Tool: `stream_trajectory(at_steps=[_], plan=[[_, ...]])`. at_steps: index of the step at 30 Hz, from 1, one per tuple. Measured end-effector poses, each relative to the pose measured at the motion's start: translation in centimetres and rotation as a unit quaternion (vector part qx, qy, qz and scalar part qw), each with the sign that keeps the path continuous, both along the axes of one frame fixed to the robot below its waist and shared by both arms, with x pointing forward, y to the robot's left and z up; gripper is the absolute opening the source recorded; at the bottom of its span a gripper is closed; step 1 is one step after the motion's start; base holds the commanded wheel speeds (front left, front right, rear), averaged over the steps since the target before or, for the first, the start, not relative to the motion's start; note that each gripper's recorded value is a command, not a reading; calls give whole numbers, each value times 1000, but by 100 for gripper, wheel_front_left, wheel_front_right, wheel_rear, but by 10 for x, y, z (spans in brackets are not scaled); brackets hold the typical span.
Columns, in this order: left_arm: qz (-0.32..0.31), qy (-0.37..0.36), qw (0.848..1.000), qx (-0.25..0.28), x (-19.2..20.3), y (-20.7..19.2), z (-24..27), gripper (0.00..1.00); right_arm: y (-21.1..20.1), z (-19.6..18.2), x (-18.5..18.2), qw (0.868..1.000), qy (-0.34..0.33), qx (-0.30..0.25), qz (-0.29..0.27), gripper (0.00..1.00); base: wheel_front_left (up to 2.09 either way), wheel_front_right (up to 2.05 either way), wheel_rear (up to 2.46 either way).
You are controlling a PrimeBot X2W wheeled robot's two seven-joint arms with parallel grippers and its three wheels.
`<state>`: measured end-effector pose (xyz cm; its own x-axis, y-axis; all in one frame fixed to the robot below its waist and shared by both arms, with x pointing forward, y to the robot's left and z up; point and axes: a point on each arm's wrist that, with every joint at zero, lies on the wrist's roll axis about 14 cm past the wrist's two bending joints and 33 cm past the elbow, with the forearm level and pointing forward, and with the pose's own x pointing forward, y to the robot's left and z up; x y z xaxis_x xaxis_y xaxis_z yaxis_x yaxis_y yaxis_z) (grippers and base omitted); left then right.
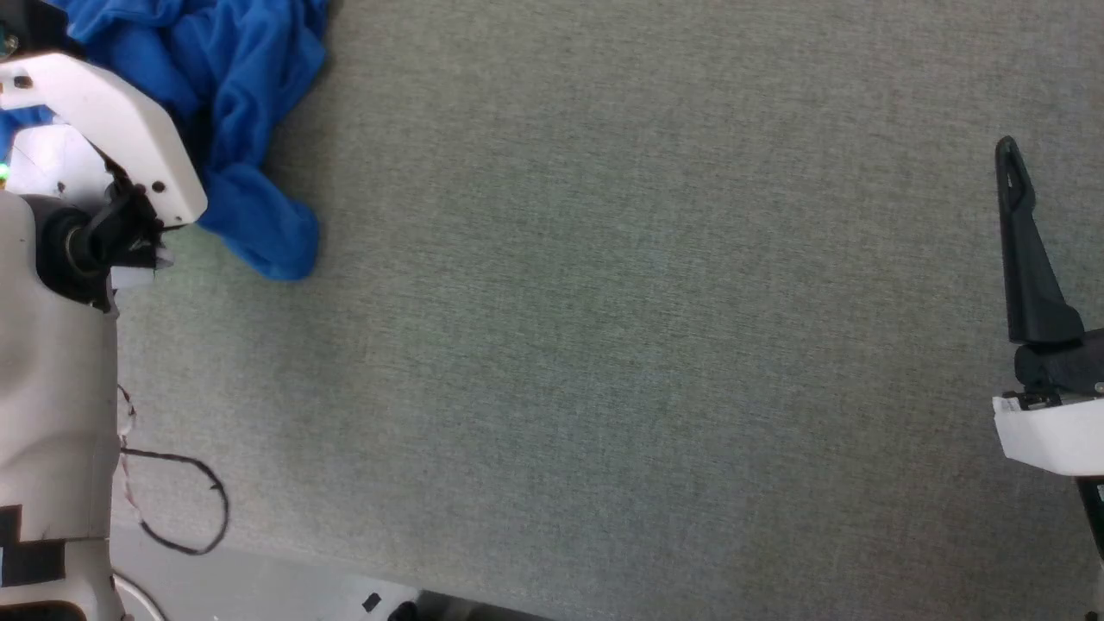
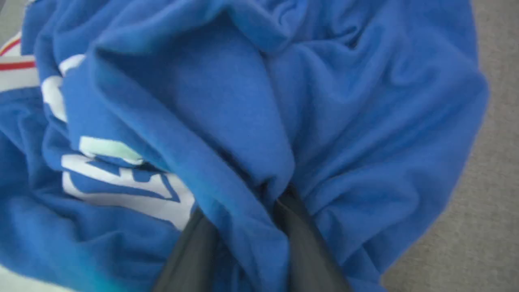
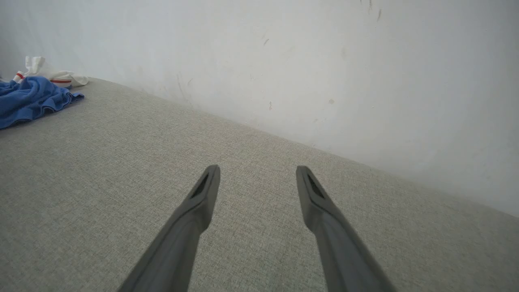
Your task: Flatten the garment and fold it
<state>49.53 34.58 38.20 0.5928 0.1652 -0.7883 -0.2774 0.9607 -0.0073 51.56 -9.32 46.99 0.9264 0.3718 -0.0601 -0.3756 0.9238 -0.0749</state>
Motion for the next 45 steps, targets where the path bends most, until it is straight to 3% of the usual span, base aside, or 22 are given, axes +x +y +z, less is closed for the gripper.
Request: stream_trajectory(at_steps=[6,11,15,25,34,45], plan=[[-4,-44,998,35,8,12,18,0,3,4,0,1000,-3,9,1,100,0,0,0],[-13,-112,989,92,20,33,70,0,10,16,-4,999,-14,36,0,100,0,0,0],[-32,-188,972,137,34,37,132,0,11,28,-10,998,-27,53,-9,100,0,0,0],[-85,-343,920,167,37,1,283,0,0,62,-36,994,-59,88,-38,100,0,0,0],[-147,-446,873,132,16,-75,385,0,-30,94,-66,986,-96,111,-75,100,0,0,0],[-297,-503,812,12,-2,-240,420,0,-101,119,-104,971,-137,101,-167,100,0,0,0]])
